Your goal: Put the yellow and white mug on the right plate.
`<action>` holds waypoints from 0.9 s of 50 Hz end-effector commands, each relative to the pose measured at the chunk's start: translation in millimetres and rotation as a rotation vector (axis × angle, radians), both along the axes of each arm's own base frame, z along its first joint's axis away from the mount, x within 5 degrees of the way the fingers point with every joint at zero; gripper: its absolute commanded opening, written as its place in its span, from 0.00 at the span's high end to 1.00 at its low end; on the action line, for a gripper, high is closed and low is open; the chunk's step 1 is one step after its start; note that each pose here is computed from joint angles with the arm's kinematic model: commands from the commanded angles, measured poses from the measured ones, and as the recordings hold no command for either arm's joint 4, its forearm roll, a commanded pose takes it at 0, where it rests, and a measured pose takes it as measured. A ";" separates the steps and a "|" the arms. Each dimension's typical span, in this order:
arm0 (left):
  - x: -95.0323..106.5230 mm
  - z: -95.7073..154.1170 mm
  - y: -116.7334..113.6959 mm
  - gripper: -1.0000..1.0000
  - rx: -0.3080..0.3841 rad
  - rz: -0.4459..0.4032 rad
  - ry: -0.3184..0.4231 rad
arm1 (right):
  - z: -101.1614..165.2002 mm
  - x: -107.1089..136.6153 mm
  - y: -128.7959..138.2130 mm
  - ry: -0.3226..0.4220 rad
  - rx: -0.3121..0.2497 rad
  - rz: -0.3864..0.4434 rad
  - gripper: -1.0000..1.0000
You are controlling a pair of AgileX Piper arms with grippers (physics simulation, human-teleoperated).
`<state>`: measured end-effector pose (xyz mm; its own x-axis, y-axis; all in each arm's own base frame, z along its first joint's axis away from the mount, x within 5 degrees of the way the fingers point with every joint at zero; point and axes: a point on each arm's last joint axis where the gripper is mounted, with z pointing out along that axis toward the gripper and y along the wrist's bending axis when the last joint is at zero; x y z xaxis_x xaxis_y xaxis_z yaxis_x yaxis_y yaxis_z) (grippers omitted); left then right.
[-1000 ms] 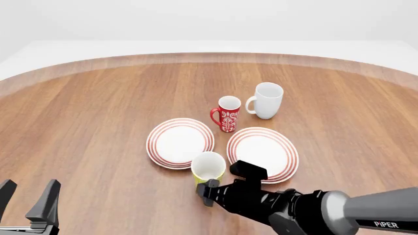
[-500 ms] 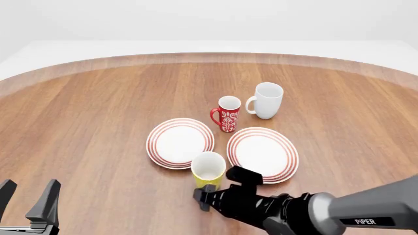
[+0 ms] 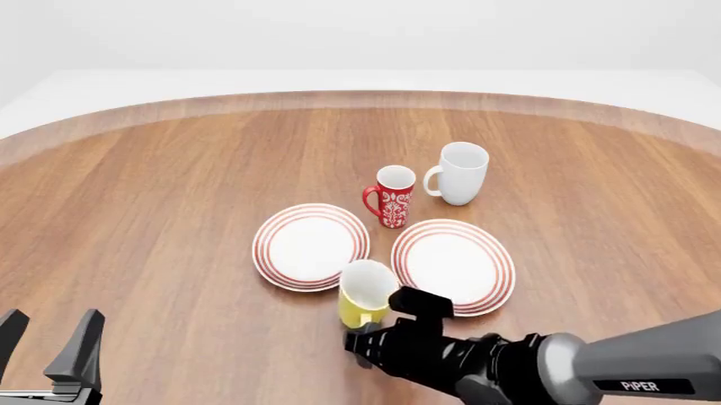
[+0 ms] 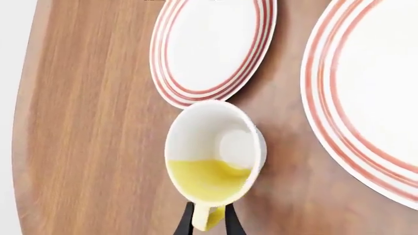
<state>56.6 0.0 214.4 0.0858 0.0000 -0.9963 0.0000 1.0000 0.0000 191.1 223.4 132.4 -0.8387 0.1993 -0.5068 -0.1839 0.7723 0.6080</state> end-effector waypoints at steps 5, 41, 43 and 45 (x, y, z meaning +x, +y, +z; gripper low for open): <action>0.0 0.0 0.0 0.00 0.000 0.000 0.000 | 29.6 6.5 -8.2 -0.038 -0.018 -0.008 1.00; 0.0 0.0 0.0 0.00 0.000 0.000 0.000 | 94.0 30.5 -85.4 -0.149 -0.205 -0.108 1.00; 0.0 0.0 0.0 0.00 0.000 0.000 0.000 | 94.9 30.9 -88.2 -0.152 -0.209 -0.114 1.00; 0.0 0.0 0.0 0.00 0.000 0.000 0.000 | 95.9 31.0 -94.0 -0.156 -0.213 -0.130 1.00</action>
<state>56.6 0.0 214.4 0.0858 0.0000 -0.9963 0.0000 1.0000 0.0000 218.2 155.7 216.8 -0.7527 0.1620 -0.6382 -0.1856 0.8777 0.4417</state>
